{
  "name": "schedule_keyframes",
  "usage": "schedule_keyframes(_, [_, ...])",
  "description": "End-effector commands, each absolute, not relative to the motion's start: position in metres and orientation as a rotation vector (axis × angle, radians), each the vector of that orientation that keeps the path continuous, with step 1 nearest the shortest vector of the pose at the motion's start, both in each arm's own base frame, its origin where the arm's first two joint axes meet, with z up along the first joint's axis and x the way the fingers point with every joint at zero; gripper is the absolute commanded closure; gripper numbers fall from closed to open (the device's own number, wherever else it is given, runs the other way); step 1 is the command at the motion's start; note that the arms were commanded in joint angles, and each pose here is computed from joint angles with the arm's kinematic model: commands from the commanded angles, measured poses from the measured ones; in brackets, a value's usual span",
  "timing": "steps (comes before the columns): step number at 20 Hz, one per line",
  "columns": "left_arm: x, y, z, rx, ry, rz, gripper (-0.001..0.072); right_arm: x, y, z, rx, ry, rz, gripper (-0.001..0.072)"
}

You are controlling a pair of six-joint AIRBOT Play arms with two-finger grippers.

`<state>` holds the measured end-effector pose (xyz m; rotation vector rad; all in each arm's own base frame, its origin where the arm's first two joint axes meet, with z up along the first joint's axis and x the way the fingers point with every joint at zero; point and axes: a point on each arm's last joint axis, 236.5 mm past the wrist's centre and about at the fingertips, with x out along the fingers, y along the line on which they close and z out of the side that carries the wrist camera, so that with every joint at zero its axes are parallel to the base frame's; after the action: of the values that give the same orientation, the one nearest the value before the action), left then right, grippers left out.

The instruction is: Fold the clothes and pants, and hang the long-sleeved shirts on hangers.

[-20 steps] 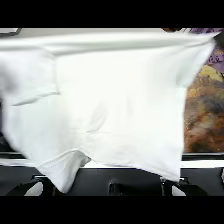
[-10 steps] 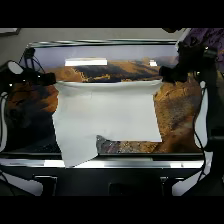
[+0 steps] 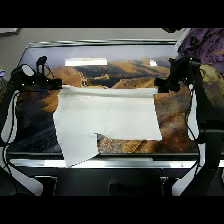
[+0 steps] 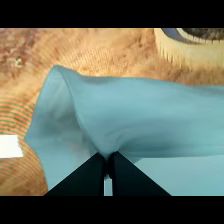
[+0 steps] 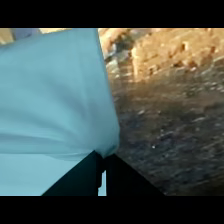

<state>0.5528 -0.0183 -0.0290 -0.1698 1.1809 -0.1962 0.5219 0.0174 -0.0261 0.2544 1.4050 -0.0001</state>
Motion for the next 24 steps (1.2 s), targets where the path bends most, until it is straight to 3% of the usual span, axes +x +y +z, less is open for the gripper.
schedule_keyframes(1, [0.517, -0.004, -0.028, -0.173, 1.327, -0.122, 0.0692, 0.492, 0.012, -0.032, 0.213, 1.535, -0.011, 0.0684])
schedule_keyframes(8, [0.445, -0.001, -0.048, -0.169, 1.625, -0.125, 0.0692, 0.456, 0.01, -0.055, 0.194, 1.69, -0.02, 0.0684])
schedule_keyframes(18, [0.441, -0.001, -0.075, -0.178, 1.663, -0.111, 0.0685, 0.426, 0.034, -0.083, 0.169, 1.805, 0.022, 0.0679])
schedule_keyframes(19, [0.442, 0.0, -0.075, -0.178, 1.661, -0.111, 0.0654, 0.425, 0.035, -0.084, 0.167, 1.809, 0.026, 0.0615])
schedule_keyframes(20, [0.443, 0.0, -0.074, -0.18, 1.657, -0.109, 0.0527, 0.423, 0.038, -0.082, 0.174, 1.817, 0.042, 0.053])
schedule_keyframes(21, [0.445, 0.004, -0.07, -0.186, 1.648, -0.102, 0.0348, 0.42, 0.039, -0.076, 0.181, 1.822, 0.065, 0.0476])
schedule_keyframes(22, [0.447, 0.01, -0.06, -0.212, 1.628, -0.075, 0.0231, 0.42, 0.039, -0.065, 0.203, 1.807, 0.095, 0.0461])
schedule_keyframes(24, [0.446, 0.029, -0.033, -0.289, 1.578, -0.058, 0.0228, 0.429, 0.025, -0.03, 0.265, 1.704, 0.127, 0.0456])
